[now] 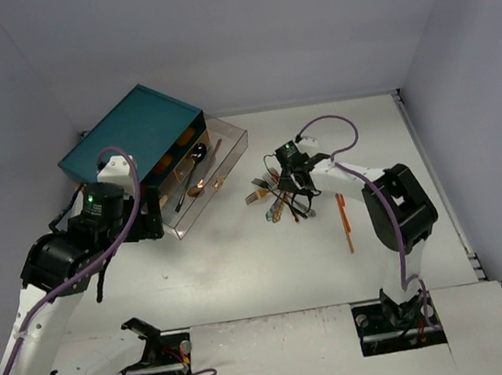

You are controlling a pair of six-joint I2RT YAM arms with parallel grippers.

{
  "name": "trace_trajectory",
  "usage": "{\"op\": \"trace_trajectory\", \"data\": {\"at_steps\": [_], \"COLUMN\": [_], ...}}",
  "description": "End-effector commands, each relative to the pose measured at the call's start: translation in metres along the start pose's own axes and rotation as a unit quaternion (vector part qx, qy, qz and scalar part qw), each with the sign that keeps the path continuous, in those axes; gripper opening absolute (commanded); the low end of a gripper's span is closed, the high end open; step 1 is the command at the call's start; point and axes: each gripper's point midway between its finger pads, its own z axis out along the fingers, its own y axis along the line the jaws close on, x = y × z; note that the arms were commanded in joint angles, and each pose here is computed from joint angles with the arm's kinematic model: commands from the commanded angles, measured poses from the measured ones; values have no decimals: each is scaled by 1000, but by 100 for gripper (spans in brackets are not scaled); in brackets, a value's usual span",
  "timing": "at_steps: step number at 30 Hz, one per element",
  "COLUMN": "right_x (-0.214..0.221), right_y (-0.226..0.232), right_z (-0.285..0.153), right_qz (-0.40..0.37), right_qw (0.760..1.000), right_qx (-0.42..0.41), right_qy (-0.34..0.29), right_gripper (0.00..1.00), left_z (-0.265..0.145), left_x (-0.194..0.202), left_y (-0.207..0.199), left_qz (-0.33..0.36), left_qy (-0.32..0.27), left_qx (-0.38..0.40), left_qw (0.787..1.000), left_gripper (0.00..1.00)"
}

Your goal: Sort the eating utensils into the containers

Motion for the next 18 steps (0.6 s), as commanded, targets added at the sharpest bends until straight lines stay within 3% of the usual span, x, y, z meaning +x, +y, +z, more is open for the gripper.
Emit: {"op": "trace_trajectory", "data": {"at_steps": [1, 18], "right_x": [-25, -23], "right_y": [15, 2], "right_z": [1, 22], "right_qz": [28, 21], "right_qw": [999, 999], "right_qx": [-21, 1], "right_qy": [-29, -29], "right_gripper": [30, 22], "left_z": [-5, -2], "left_x": [-16, -15], "left_y": [0, 0], "left_qz": [-15, -9], "left_qy": [-33, -28], "left_qx": [-1, -3], "left_qw": [999, 1000], "left_gripper": [79, 79]}}
